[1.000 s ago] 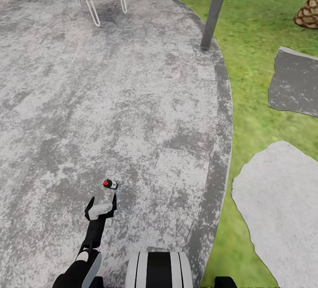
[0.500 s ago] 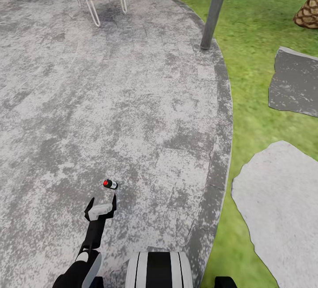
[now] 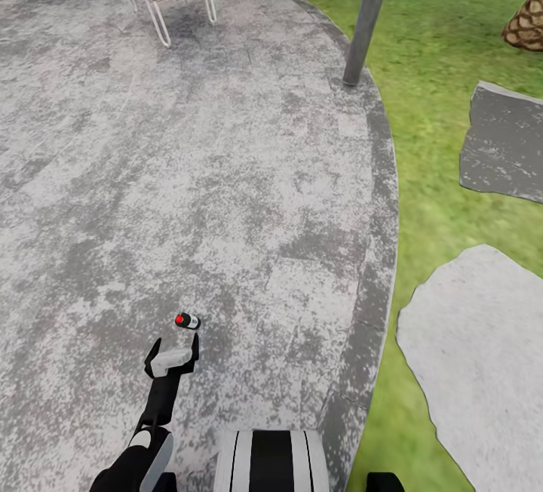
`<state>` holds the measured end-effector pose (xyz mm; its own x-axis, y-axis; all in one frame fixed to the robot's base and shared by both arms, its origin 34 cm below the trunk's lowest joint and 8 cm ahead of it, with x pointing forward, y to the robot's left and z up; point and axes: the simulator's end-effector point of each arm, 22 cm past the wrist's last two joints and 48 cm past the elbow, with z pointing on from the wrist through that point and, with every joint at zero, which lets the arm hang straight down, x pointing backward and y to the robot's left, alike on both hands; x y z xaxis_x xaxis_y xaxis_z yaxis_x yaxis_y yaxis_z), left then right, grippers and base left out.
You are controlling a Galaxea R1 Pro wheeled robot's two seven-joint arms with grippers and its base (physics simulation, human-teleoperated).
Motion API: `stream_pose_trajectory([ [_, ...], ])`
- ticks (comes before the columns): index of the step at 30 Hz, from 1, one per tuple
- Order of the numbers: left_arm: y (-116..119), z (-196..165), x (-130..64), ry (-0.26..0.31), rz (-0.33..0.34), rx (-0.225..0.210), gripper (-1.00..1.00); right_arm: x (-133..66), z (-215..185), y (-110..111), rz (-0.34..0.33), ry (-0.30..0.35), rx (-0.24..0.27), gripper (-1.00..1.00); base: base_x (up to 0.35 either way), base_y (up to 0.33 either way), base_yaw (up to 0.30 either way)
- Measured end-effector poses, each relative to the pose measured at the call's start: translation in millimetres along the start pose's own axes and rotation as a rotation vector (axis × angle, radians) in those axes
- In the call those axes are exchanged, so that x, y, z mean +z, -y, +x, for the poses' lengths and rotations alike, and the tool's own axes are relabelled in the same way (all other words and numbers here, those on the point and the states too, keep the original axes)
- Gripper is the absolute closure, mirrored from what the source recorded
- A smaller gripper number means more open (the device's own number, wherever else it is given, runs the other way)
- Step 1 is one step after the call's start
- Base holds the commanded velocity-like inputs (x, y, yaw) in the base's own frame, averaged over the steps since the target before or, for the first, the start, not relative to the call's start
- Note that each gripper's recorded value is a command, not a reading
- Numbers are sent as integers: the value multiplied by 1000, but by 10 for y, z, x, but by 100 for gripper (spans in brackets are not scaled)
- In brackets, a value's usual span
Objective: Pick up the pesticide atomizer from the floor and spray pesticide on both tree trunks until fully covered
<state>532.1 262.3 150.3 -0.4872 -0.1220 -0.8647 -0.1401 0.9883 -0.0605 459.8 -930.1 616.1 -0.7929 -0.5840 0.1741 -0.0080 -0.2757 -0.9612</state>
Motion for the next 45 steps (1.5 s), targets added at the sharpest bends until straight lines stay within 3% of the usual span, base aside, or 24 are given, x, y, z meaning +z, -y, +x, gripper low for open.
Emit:
stream_pose_trajectory([
  [45,-22,94,-10,-16,-5,1,-100,-2,-28,-66,-11,5,-13,-100,30,0,0],
])
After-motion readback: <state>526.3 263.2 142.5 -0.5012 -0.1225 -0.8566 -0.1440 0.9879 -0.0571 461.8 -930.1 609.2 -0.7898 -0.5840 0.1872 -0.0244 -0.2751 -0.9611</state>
